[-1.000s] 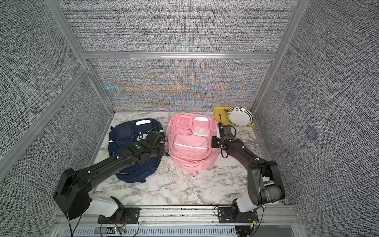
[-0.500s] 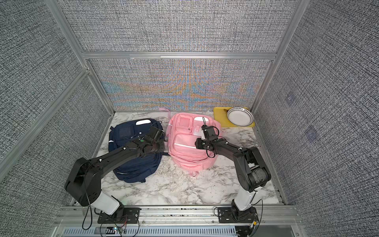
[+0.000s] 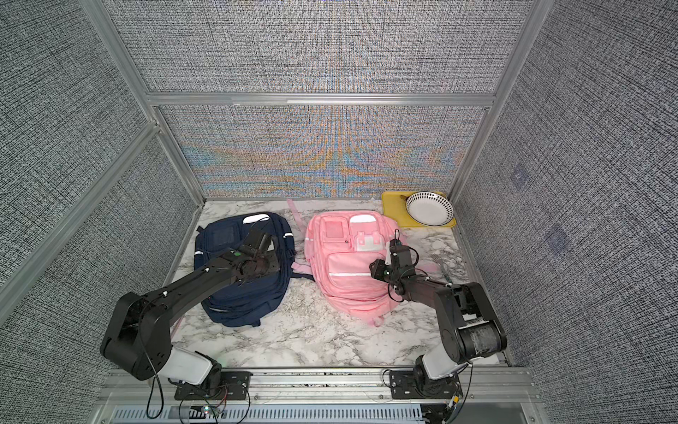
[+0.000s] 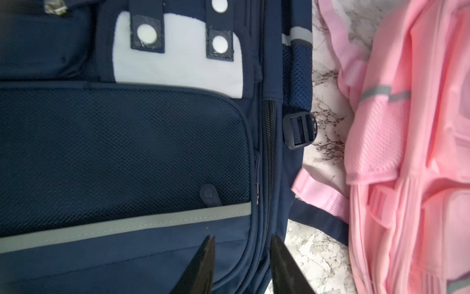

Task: Zip up the backpack
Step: Place the backpack at the center of the board.

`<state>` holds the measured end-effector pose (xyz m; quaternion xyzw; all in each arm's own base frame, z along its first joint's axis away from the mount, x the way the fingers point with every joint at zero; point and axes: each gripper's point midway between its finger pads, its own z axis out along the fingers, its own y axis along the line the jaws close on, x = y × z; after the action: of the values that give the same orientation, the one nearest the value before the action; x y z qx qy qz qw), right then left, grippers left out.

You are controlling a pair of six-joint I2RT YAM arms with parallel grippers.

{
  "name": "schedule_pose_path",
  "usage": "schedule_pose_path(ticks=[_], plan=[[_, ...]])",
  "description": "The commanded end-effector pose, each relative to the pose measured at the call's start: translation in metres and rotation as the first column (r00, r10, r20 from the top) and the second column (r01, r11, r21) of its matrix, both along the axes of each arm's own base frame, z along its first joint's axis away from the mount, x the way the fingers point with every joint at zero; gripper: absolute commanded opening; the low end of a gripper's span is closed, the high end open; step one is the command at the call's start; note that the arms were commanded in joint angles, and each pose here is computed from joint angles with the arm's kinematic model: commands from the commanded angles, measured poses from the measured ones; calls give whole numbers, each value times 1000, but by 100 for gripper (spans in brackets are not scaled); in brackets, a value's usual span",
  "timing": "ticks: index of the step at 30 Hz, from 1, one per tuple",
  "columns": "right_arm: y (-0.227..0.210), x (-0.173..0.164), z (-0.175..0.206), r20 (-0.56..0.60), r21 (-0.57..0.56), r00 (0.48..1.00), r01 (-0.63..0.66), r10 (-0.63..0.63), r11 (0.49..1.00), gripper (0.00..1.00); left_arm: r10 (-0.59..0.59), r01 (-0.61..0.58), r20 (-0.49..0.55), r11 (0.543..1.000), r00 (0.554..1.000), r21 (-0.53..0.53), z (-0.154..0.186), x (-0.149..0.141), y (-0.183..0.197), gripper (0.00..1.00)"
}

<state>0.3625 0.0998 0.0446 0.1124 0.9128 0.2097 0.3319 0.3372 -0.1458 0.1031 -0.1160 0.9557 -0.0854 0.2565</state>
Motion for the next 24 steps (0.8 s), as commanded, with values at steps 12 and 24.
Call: schedule_pose_path(ticks=[12,24], plan=[[-10,-26,26,-68,-95,997,15,-22,995,41,120,-123,44,991,992,57,34,0,69,58],[189,-21,138,208,95,909,-386,361,918,65,348,-348,-1,938,938,5,57,-10,158,80]])
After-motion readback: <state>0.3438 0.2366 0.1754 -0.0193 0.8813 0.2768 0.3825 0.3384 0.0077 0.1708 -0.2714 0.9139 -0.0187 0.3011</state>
